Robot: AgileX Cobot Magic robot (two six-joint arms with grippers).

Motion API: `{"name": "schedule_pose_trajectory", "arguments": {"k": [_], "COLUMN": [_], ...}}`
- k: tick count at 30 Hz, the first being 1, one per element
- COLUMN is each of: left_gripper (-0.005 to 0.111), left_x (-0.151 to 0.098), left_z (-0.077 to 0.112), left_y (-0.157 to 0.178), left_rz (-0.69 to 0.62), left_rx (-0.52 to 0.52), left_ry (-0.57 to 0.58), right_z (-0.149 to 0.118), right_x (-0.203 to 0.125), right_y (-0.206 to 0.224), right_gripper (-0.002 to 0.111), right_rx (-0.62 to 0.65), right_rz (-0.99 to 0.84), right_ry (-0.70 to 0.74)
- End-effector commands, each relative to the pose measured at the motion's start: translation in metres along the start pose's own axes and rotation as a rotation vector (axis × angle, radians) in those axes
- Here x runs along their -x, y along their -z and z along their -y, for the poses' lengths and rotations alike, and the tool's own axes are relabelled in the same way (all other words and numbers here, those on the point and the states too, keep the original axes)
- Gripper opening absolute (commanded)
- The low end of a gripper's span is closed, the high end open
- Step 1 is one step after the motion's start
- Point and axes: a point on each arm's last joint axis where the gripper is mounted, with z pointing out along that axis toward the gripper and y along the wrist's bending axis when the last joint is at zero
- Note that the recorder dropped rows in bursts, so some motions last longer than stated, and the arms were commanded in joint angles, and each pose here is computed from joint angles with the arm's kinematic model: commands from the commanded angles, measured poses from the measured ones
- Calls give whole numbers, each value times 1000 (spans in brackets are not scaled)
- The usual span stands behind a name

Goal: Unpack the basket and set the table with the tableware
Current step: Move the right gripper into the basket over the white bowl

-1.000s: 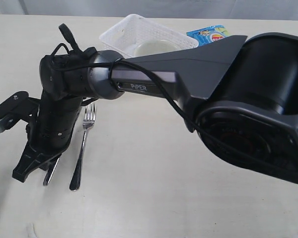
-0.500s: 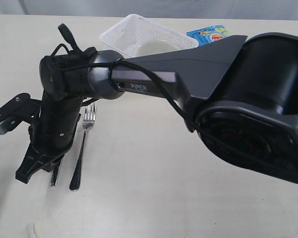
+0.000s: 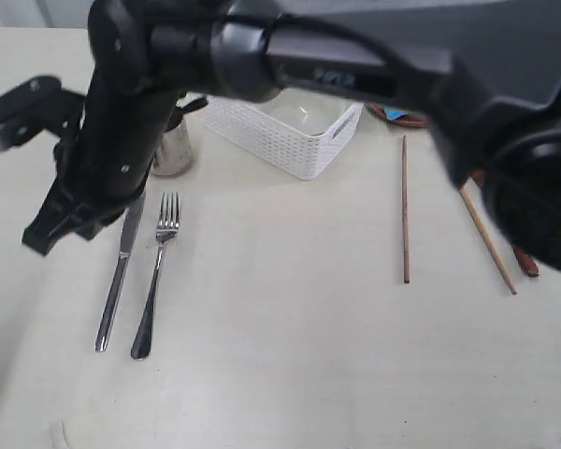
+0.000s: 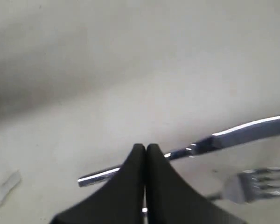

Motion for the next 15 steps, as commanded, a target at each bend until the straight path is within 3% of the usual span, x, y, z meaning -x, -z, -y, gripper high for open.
{"name": "schedule_pose_trajectory", "arguments": {"k": [1, 7, 15], "left_gripper": [0, 0, 0], "left_x": [-1, -1, -1], "left_z": [0, 0, 0], "left_y": [0, 0, 0], "left_rz": [2, 2, 2], "left_rx": [-4, -4, -4], "left_ry": [-5, -5, -5], "right_z": [31, 73, 142], "right_x": [0, -13, -65], "right_y": [60, 132, 179], "right_gripper": [0, 0, 0], "right_rx": [-77, -199, -309], "right_rz": [66, 157, 89], "right_ry": [-60, -156, -341]}}
